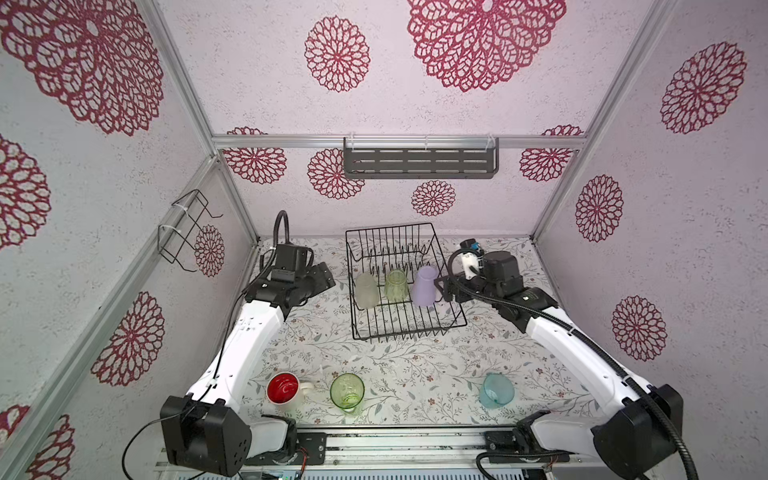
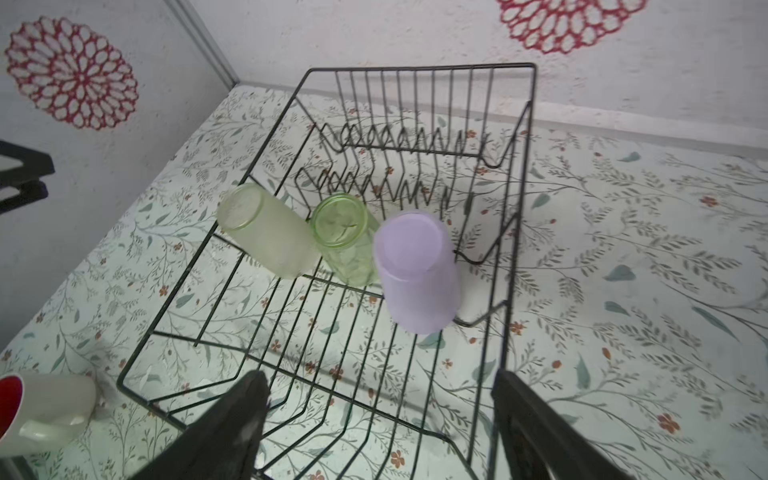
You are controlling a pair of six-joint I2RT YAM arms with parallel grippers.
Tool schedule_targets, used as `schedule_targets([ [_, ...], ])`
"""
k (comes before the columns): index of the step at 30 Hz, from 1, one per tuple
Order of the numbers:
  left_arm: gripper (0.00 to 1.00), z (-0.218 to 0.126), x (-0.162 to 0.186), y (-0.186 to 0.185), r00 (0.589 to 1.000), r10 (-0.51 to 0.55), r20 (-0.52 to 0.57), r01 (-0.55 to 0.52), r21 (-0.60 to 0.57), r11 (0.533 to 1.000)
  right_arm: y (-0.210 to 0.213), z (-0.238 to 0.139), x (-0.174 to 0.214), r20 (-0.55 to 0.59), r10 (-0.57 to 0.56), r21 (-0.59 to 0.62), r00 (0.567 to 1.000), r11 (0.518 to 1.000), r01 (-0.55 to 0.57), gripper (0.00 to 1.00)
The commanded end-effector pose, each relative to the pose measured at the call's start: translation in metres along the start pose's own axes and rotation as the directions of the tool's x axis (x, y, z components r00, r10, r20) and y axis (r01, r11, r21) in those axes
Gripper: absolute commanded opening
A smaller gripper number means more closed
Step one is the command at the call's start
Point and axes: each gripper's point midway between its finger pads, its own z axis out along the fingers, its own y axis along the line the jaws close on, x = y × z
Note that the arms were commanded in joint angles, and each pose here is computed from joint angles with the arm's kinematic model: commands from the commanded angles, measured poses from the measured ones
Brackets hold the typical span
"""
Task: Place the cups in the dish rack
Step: 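Raise the left gripper off the rack while the right gripper moves over the rack, then reach the right gripper to the lime-green glass beside the red mug and grasp it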
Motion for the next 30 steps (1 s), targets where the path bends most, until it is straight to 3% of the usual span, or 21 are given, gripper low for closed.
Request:
schedule_targets([
  [1,0.84,-0.015,0.007,0.026,0.996,-0.079,-0.045,0.079,-0.002,0.997,0.030,0.002,-0.026,0.091,-0.053,-0.054,0.994,0.997,0.059,0.82],
  [7,0.89,-0.018,0.015,0.087,0.967,-0.255,-0.030,0.251,-0.089,0.964,0.117,0.033,-0.017,0.116,-0.252,-0.252,0.961,0.928,0.274,0.74],
  [9,0.90,-0.016,0.018,0.103,0.950,-0.310,-0.035,0.304,-0.111,0.946,0.148,0.042,-0.006,0.115,-0.334,-0.303,0.936,0.885,0.353,0.74],
  [14,0.91,-0.003,0.030,0.133,0.917,-0.397,-0.029,0.389,-0.147,0.909,0.227,0.061,0.031,0.163,-0.542,-0.400,0.824,0.728,0.557,0.72],
  [21,0.91,0.003,0.047,0.140,0.898,-0.434,-0.072,0.420,-0.158,0.894,0.299,0.080,0.068,0.139,-0.608,-0.567,0.782,0.598,0.566,0.64],
  [30,0.90,0.005,0.049,0.142,0.898,-0.434,-0.069,0.421,-0.152,0.895,0.308,0.052,0.100,-0.029,-0.693,-0.723,0.720,0.512,0.464,0.65],
])
